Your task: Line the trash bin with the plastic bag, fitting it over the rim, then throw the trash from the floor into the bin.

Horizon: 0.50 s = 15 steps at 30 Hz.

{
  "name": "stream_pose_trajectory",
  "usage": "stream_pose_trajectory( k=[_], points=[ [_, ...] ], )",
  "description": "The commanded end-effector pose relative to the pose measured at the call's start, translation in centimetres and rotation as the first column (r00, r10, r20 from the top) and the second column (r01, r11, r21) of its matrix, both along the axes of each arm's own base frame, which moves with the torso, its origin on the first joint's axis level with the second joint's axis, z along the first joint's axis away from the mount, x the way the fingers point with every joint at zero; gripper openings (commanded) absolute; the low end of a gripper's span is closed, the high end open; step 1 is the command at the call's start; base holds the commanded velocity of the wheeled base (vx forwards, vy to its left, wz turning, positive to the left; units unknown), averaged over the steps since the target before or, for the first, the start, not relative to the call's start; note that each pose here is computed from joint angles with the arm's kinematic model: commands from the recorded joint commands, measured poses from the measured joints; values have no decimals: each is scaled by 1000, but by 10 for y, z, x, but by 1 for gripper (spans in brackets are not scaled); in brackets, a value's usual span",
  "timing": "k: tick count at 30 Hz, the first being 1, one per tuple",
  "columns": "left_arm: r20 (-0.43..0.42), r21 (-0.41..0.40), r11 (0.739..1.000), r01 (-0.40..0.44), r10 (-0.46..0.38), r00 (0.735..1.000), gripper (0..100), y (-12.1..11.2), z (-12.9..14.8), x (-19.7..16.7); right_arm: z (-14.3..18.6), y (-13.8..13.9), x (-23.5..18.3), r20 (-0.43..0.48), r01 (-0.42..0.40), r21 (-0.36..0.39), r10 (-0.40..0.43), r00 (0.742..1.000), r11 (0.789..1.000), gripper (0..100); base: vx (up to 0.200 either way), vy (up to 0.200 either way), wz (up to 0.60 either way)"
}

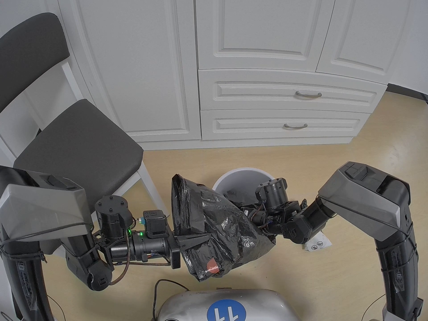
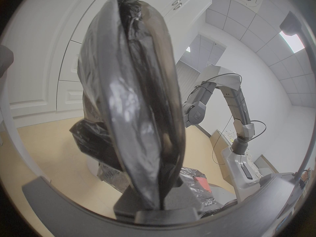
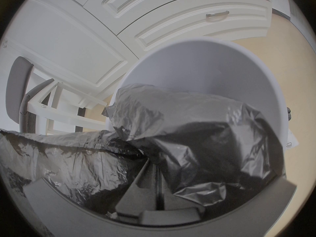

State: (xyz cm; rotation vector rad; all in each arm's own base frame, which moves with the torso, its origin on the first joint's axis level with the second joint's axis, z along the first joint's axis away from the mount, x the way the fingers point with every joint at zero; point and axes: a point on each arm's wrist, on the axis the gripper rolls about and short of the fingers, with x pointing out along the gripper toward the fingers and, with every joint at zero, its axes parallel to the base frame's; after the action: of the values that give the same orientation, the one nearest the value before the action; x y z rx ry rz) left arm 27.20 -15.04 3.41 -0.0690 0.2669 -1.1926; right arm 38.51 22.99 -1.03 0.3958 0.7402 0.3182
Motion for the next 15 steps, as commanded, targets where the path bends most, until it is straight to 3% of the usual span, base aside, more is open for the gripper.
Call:
stream_pose_trajectory(
  k=[1,8,15],
  points=[
    [-15,7,1000,0,0,1000,0,-1,-6,2,-7,1,1,-10,0,-6,0,1000,1000,0,0,0,0],
    [-4,1,1000,-7,7,1000,0,0,-5,6,-9,2,1,-12,0,-7,0,1000,1000,0,0,0,0],
    [-21,-21,999,-38,37,999,0,3,-5,16,14,-6,19,25,76,88,-78,997,993,0,0,0,0]
  ],
)
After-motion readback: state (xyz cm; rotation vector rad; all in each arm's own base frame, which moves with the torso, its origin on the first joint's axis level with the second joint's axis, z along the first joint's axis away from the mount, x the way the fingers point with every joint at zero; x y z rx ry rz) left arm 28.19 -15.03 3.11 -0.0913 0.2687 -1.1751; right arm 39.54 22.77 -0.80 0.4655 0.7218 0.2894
